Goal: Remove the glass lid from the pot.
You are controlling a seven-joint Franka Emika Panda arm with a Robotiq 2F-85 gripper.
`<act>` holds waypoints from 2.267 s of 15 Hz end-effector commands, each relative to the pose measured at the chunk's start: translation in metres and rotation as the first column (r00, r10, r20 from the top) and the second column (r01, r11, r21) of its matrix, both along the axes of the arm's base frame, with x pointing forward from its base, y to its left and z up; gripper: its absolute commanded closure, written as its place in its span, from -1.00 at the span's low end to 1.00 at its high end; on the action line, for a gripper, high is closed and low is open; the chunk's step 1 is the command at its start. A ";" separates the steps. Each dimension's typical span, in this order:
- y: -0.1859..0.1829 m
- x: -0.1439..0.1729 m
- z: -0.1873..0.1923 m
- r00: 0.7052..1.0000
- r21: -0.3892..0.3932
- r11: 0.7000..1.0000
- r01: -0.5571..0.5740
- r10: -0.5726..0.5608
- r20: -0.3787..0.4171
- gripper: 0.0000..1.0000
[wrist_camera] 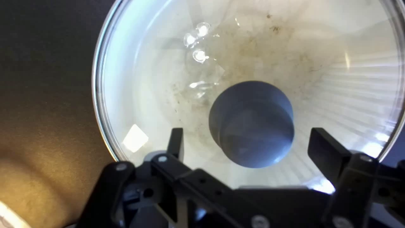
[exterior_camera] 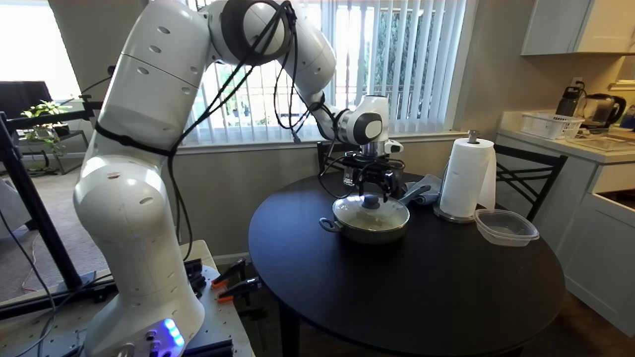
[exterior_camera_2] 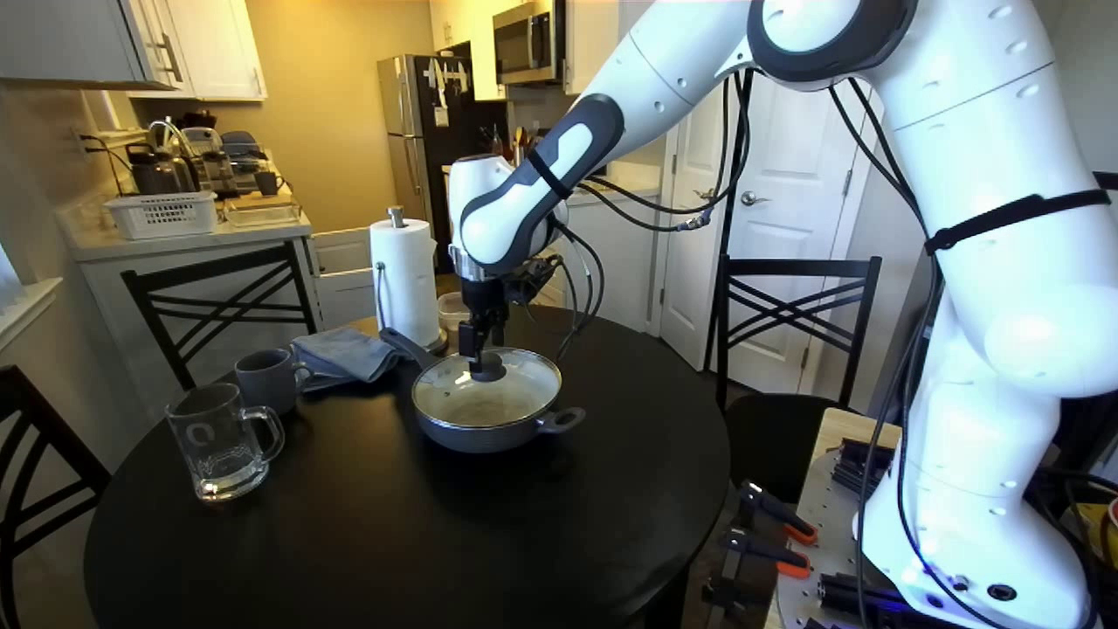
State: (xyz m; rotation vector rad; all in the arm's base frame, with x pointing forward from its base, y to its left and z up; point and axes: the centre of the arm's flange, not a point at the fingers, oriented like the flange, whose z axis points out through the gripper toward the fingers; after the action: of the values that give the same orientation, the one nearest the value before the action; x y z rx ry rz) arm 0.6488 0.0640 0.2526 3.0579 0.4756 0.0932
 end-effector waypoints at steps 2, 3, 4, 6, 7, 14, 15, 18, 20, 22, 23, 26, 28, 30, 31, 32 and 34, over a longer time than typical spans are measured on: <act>-0.014 0.012 -0.003 1.000 0.020 1.000 -0.012 0.012 -0.001 -1.00; -0.015 0.013 -0.002 1.000 0.022 1.000 -0.011 0.011 0.001 -1.00; -0.014 0.014 -0.001 1.000 0.029 1.000 -0.012 0.011 0.002 -1.00; -0.011 0.013 0.001 1.000 0.042 0.999 -0.011 0.011 -0.010 -1.00; -0.010 0.012 0.002 1.000 0.050 0.999 -0.010 0.011 -0.018 -1.00; -0.010 0.012 0.010 0.998 0.076 0.997 0.000 0.006 -0.069 -1.00; -0.010 0.012 0.009 0.997 0.075 0.997 0.001 0.005 -0.073 -1.00; -0.009 0.013 0.008 0.996 0.075 0.997 0.001 0.006 -0.092 -1.00; -0.008 0.013 0.006 0.995 0.076 0.997 0.000 0.008 -0.104 -1.00; -0.008 0.013 0.004 0.993 0.077 0.997 0.001 0.008 -0.116 -1.00; -0.008 0.013 0.003 0.993 0.076 0.997 0.001 0.009 -0.120 -1.00; -0.008 0.012 0.002 0.992 0.076 0.997 -0.006 0.015 -0.122 -0.37; -0.007 0.013 0.002 0.992 0.078 0.997 -0.013 0.023 -0.121 -0.09; -0.007 0.014 0.003 0.992 0.079 0.997 -0.019 0.028 -0.119 0.19; -0.007 0.014 0.003 0.992 0.079 0.997 -0.019 0.028 -0.119 0.33; -0.007 0.014 0.003 0.992 0.079 0.997 -0.020 0.029 -0.120 0.35; -0.007 0.014 0.003 0.992 0.079 0.997 -0.020 0.030 -0.122 0.35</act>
State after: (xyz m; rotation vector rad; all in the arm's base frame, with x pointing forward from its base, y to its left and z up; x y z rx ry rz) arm 0.6574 0.0593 0.2536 3.1234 0.4800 -0.0571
